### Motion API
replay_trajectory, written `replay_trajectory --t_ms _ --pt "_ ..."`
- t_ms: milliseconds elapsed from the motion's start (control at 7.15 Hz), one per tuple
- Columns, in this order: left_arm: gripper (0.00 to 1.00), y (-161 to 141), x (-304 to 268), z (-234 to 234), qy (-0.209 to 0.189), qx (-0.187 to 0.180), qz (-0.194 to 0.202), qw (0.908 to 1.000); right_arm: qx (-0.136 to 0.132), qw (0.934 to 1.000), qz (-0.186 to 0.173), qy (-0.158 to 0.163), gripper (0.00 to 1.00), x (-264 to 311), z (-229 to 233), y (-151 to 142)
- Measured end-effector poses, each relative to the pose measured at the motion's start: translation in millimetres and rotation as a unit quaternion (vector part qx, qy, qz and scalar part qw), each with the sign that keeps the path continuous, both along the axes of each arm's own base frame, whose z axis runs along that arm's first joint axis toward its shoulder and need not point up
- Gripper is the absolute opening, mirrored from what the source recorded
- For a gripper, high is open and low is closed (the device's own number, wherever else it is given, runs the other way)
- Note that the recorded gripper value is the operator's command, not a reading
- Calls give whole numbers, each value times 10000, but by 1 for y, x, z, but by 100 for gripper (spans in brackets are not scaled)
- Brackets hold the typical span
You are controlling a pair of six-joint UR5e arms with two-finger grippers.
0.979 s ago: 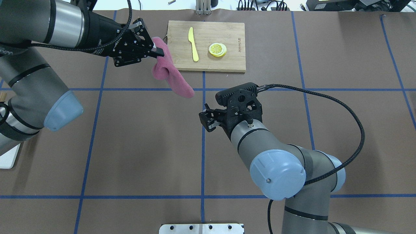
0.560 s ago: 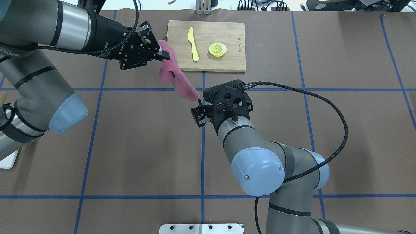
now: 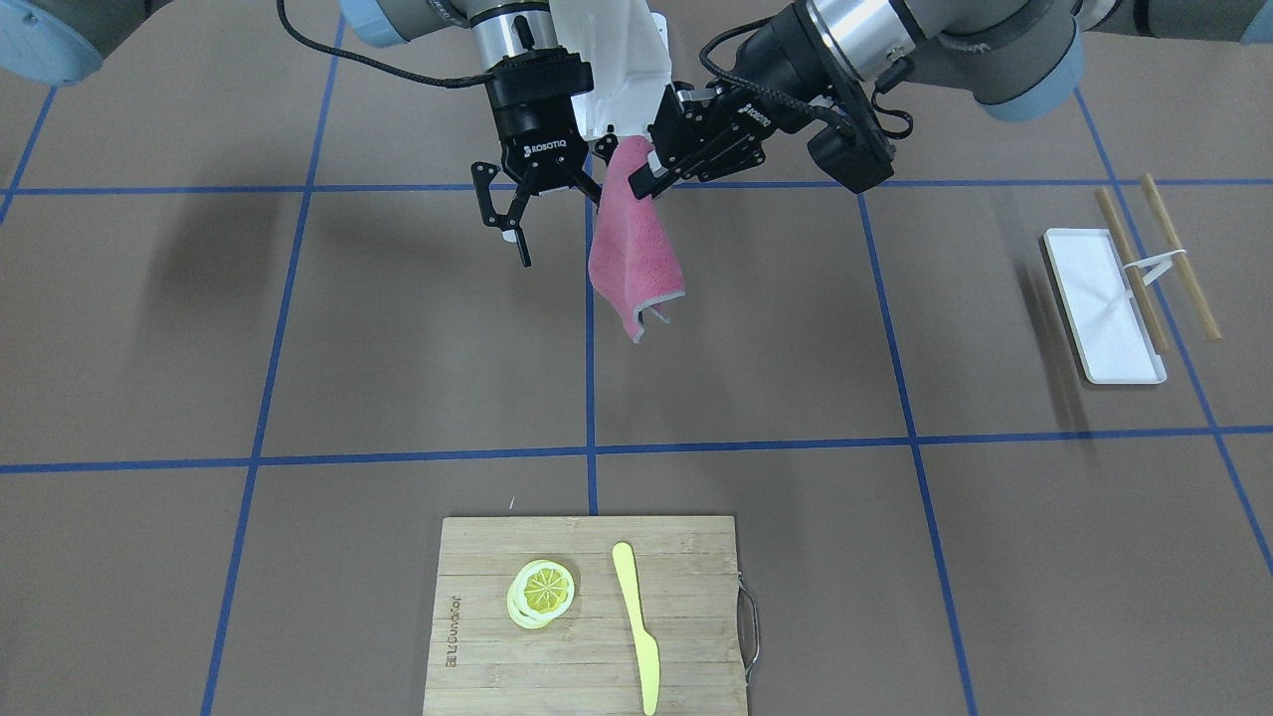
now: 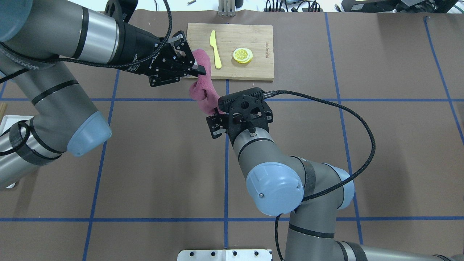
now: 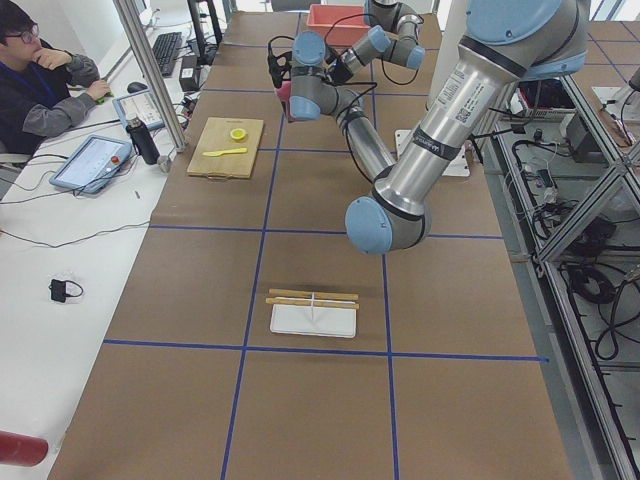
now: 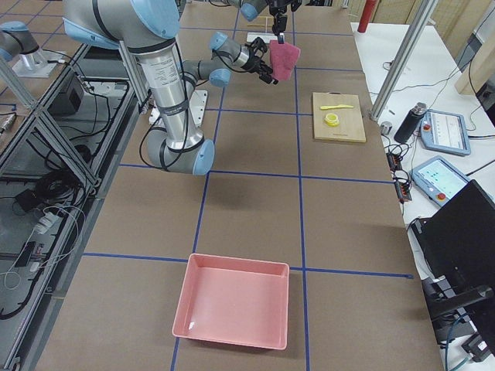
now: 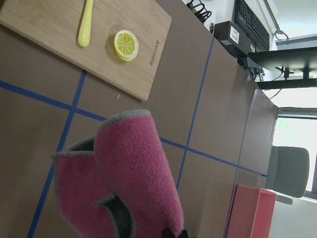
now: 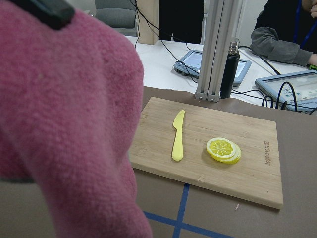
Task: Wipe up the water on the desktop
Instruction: 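Grasp the lower end of the pink cloth with the right gripper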
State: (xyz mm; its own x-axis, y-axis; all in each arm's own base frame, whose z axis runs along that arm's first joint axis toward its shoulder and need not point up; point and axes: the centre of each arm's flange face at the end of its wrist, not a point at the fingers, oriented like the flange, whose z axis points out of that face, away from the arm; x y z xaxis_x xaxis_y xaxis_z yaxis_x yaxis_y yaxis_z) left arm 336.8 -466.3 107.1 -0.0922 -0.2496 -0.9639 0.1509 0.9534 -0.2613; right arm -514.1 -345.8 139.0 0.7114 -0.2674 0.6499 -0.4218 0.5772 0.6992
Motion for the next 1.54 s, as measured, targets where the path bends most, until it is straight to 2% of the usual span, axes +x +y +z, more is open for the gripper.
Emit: replay_trajectory --t_ms 140,700,1119,1259,1539 --pt "0 0 0 -1 7 0 3 10000 -1 10000 1 -3 98 0 0 0" --pt "0 -3 2 -5 17 23 -53 10000 -29 10000 12 -49 99 0 -1 0" --pt "0 -14 8 -4 -22 0 -303 9995 -65 9999 -3 -116 99 -2 -2 4" --pt "0 -19 11 -2 -59 -15 -339 9994 -73 9999 -13 -131 97 -3 -2 5" --pt "0 -20 13 -9 -19 -10 -339 9994 -100 9998 -11 -152 87 -4 -1 6"
